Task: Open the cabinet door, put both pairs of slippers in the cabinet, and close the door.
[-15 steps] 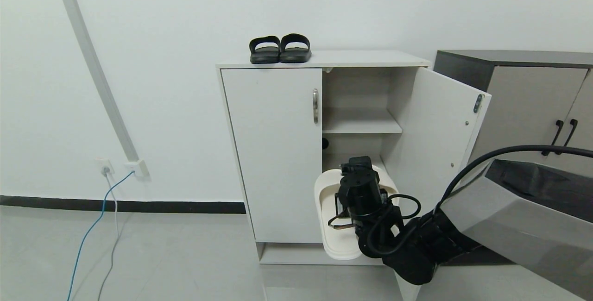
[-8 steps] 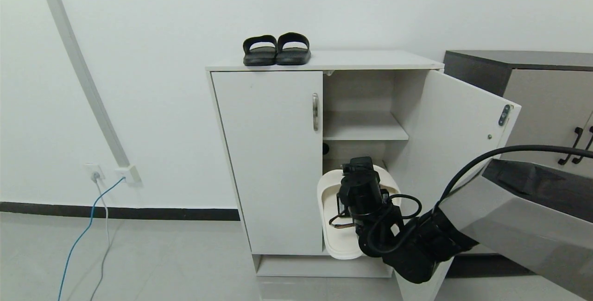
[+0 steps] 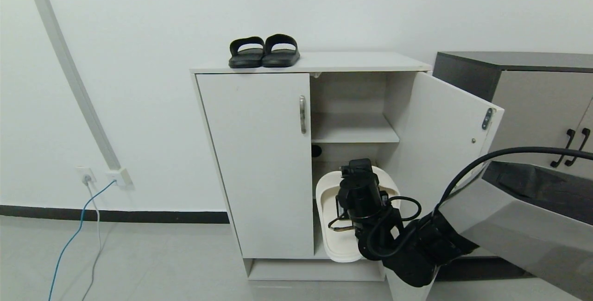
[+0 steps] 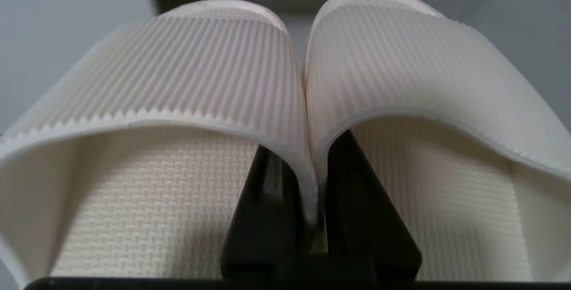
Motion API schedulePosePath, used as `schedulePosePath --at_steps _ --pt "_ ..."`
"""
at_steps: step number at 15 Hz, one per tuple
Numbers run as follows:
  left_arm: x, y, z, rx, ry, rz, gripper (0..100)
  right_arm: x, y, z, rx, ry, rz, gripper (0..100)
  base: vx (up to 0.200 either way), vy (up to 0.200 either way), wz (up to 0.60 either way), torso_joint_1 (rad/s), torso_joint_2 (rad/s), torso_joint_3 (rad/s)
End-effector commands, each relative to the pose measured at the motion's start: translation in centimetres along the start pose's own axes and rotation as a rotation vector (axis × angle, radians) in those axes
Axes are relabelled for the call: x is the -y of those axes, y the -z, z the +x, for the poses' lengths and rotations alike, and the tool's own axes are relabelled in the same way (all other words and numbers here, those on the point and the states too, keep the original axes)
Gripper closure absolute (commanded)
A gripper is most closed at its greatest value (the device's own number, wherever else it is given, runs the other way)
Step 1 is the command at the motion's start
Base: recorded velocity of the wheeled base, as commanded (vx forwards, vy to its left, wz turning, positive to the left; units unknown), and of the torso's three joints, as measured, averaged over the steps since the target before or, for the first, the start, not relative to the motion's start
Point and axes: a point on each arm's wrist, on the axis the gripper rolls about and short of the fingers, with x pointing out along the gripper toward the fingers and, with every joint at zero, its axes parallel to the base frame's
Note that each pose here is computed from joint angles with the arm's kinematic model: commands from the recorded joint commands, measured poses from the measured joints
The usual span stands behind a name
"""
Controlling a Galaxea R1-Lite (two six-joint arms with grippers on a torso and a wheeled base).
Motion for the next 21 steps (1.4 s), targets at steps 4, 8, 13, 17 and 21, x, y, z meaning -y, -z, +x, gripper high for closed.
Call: schedulePosePath --at_steps 4,8,13,17,21 --pt "0.0 0.0 0.0 -0.001 0.0 -0.002 100 0.1 0.4 -0.1 -0.012 0.013 -0.022 100 0.0 0.0 0.0 0.0 0.0 0.0" --pt "0.0 0.0 0.0 -0.001 0.0 -0.002 100 0.8 1.2 0.0 -0.035 0.034 -0.057 100 0.0 0.0 0.0 0.0 0.0 0.0" --pt "0.0 0.0 0.0 -0.001 0.0 -0.002 100 2.1 1.7 0.5 -0.052 0.08 -0.077 100 0.0 0.0 0.0 0.0 0.0 0.0" --pt "0.0 0.0 0.0 -0.001 0.0 -0.002 100 3.0 2.0 0.8 -0.067 0.109 -0.089 100 0.0 0.0 0.0 0.0 0.0 0.0" --pt "0.0 0.0 0.0 0.0 0.0 -0.002 100 3.4 2.2 1.0 -0.076 0.121 -0.105 100 0.0 0.0 0.0 0.0 0.0 0.0"
